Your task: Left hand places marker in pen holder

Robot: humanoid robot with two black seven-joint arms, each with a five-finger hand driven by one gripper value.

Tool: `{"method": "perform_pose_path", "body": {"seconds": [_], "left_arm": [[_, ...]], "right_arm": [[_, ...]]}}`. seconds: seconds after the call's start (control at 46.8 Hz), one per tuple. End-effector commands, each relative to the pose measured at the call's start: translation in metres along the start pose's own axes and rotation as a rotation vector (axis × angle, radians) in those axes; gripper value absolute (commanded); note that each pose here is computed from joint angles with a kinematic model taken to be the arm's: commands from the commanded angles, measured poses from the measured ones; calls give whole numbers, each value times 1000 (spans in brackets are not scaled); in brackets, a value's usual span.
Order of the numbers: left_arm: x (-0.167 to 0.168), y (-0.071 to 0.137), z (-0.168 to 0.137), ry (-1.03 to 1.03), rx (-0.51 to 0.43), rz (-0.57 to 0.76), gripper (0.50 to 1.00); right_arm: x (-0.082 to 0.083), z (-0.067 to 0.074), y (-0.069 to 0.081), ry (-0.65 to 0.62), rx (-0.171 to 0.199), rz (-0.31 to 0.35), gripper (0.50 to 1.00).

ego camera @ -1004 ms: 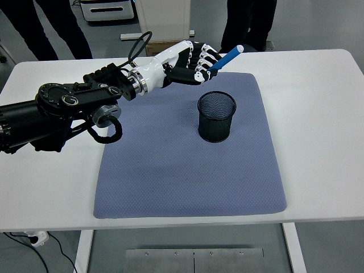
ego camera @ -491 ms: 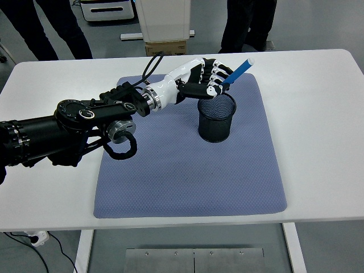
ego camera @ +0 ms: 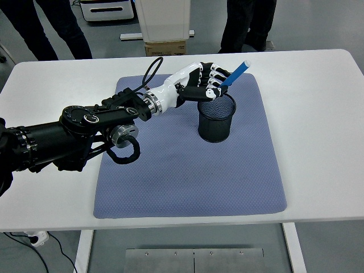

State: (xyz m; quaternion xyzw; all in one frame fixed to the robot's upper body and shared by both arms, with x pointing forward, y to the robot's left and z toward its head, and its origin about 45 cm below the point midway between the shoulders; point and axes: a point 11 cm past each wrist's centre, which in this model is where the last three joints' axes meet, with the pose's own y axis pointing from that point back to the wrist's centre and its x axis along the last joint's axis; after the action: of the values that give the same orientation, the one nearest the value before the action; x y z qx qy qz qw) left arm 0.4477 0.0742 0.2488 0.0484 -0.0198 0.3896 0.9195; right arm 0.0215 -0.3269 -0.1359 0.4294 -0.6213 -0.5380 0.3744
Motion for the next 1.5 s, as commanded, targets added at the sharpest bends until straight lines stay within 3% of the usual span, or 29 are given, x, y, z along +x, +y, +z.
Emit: {"method": "perform_pose_path", "body": {"seconds": [0.0,0.256,0.342,0.449,0.534,0.855,1.175,1.346,1.474], "left_arm": [[0,0,0,-4,1,5,500],[-7,-3,-2,-6,4,-10,500],[-7,-3,-1,-10,3,-10,654],[-6,-2,-2,-21,4,-8,900],[-6,-2,-2,-26,4,-5,1000],[2,-3,9,-19,-13,16,1000],[41,-1,55,40,-117,106,1000],[87,17,61,16,-131,218,1000],[128,36,45,-41,-96,329,1000]], "right_arm": [[0,0,0,0,0,0,1000],[0,0,0,0,0,0,1000],[0,0,0,0,0,0,1000],[0,0,0,0,0,0,1000],[0,0,0,0,0,0,1000],[0,0,0,0,0,0,1000],[0,0,0,0,0,0,1000],[0,0,0,0,0,0,1000],[0,0,0,0,0,0,1000]]}}
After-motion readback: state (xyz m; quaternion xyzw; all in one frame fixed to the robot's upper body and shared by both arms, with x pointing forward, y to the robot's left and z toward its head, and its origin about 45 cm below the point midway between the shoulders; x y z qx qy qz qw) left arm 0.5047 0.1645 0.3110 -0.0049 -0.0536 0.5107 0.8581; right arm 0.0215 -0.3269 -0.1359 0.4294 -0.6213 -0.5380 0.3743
